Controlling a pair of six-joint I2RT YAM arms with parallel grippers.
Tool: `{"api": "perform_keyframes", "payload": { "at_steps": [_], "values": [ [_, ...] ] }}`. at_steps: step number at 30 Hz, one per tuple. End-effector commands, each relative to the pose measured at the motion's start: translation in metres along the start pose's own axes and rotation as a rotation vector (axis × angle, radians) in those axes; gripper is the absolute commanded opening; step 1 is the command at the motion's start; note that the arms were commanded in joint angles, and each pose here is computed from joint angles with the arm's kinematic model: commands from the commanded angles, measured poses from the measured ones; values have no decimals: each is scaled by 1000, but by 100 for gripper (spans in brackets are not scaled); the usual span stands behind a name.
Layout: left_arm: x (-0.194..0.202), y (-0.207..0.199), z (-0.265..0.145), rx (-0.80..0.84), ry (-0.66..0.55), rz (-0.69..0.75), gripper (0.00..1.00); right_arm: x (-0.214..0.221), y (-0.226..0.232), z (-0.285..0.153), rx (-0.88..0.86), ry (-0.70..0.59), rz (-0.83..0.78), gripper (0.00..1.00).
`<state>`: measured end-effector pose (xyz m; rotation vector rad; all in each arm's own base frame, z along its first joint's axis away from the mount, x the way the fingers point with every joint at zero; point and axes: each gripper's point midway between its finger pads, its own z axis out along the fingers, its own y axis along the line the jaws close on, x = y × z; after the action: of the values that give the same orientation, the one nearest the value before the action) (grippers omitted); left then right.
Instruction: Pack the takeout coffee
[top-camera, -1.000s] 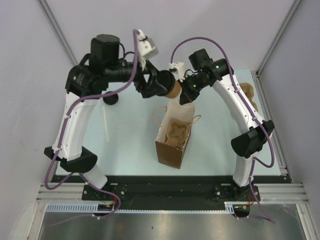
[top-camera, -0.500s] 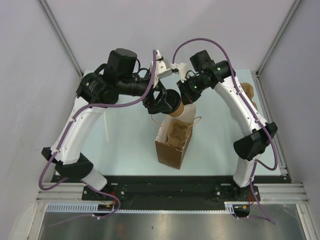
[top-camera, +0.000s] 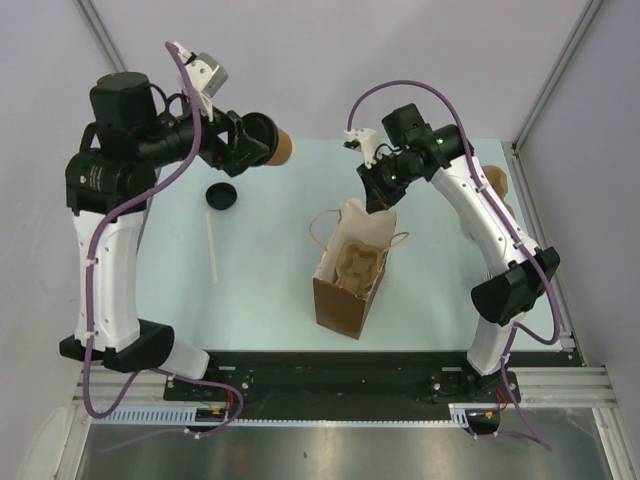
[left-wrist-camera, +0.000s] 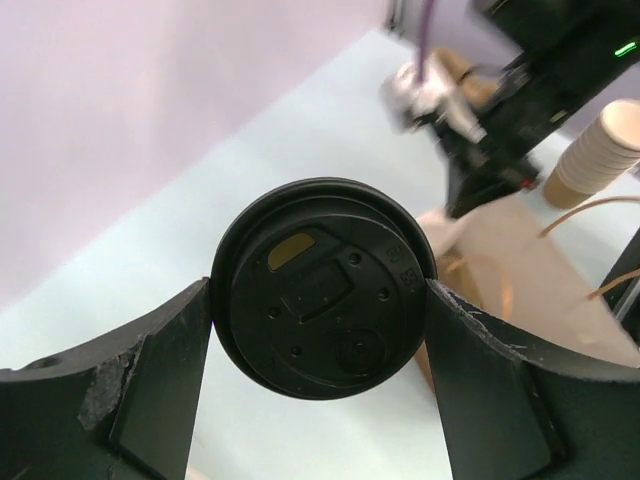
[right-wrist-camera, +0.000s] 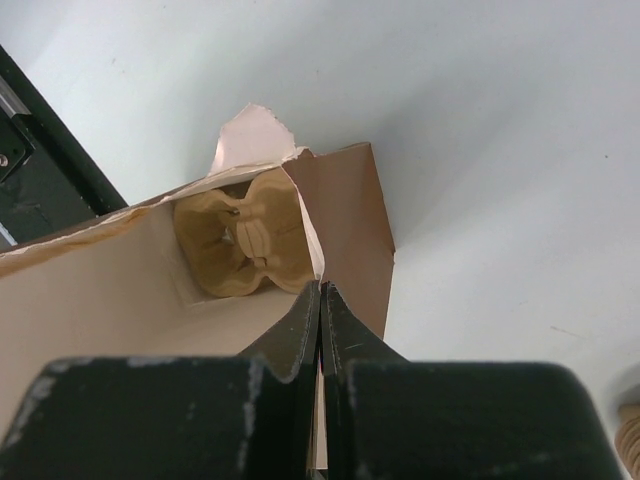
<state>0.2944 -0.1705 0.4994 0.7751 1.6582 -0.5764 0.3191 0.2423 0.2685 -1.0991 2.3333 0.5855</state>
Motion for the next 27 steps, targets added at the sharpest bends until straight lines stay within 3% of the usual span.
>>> {"api": "perform_keyframes", "payload": {
  "at_steps": [1, 3, 4, 12, 20, 27],
  "values": [
    [84, 43, 22, -98, 214, -158, 0, -4, 2, -16, 29, -36, -13, 0],
    [114, 57, 27, -143, 275, -146, 0, -6, 1, -16, 31, -39, -14, 0],
    [155, 63, 34, -163, 363, -177, 0, -6, 1, -16, 32, -40, -15, 0],
    [297, 79, 65, -189, 562, -197, 0, -7, -2, -14, 40, -36, -20, 0],
    [356, 83, 74, -215, 611, -204, 2, -5, -3, -15, 50, -31, -22, 0],
    [389, 74, 67, -214, 648, -205, 15, -3, -4, -15, 52, -24, -20, 0]
  ]
}}
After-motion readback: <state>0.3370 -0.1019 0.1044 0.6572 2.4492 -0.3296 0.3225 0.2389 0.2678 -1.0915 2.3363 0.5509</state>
